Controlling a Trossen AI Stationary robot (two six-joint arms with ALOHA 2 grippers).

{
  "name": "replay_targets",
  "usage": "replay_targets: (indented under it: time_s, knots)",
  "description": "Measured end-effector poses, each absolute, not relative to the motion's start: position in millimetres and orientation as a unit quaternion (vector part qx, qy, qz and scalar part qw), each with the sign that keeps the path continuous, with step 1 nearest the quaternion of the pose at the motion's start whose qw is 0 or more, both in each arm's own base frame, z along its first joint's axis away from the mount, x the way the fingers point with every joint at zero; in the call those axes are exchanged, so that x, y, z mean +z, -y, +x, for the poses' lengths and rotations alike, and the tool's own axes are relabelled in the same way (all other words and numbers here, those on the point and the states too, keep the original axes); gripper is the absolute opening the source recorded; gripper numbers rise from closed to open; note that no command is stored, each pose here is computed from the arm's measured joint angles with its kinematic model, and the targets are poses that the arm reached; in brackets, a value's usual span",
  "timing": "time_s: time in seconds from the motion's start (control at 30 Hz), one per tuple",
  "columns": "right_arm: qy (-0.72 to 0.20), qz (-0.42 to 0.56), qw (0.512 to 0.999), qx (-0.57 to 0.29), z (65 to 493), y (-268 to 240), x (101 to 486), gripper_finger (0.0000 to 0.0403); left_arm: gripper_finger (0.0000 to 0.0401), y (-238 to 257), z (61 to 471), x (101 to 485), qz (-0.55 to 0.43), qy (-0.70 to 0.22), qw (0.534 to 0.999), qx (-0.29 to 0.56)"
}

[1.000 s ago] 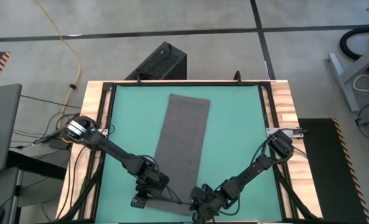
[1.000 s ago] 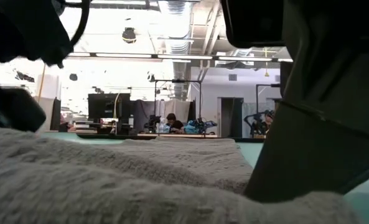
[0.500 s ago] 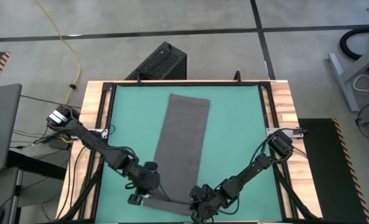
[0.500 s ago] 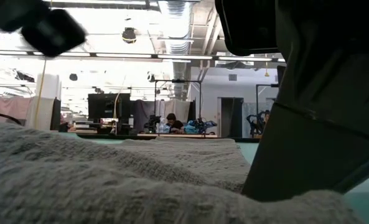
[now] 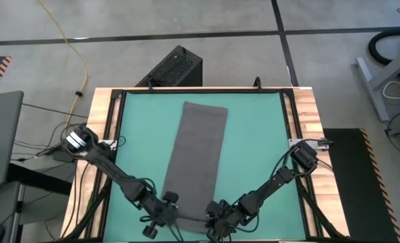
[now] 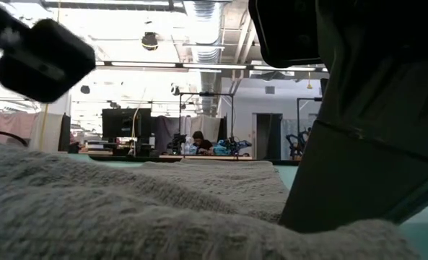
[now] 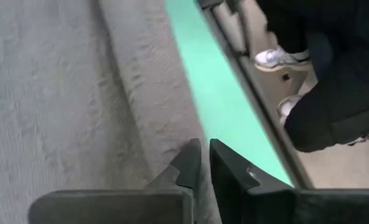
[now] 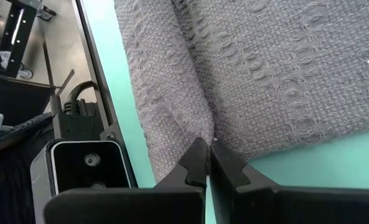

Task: Roll towel
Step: Roll the gray towel

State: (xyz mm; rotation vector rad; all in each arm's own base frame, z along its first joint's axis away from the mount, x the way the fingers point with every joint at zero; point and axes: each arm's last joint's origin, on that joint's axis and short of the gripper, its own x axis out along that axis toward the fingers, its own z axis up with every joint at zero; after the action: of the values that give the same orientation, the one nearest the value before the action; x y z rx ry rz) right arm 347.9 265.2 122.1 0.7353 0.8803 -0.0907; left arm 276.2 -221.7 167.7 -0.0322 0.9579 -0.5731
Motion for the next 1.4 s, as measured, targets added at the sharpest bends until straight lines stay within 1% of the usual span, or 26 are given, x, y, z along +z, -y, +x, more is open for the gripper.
replay_targets:
  time_s: [0.13,0.4,0.5,0.7,0.83,1.03,1.17,1.3,1.4]
  knots:
    - [-0.416,0.356,0.835,-0.047,348,-265,122,0.0024,0.0002,217,279,165,-0.012,-0.461,0.85,-0.254]
    - [-0.416,0.358,0.835,-0.048,348,-265,122,0.003,0.0,213,277,161,0.013,-0.467,0.851,-0.242]
    - [-0.416,0.358,0.835,-0.048,348,-265,122,0.0043,0.0,209,273,152,0.008,-0.468,0.851,-0.237]
    - [-0.406,0.374,0.833,-0.047,351,-264,125,0.0083,0.0,200,264,134,-0.018,-0.465,0.856,-0.224]
    - [-0.412,0.344,0.843,-0.038,349,-258,136,0.0111,0.0,195,264,129,-0.023,-0.464,0.858,-0.22]
    - [-0.39,0.325,0.861,-0.027,345,-254,163,0.0142,0.0,189,269,129,-0.02,-0.46,0.858,-0.227]
    - [-0.381,0.3,0.875,-0.001,343,-259,168,0.0158,0.0,185,271,129,-0.019,-0.461,0.857,-0.228]
    - [-0.34,0.222,0.912,0.059,343,-270,173,0.0173,0.0,182,273,129,-0.015,-0.459,0.856,-0.235]
    - [-0.331,0.156,0.929,0.055,338,-273,172,0.0184,0.0,178,275,128,-0.016,-0.462,0.855,-0.234]
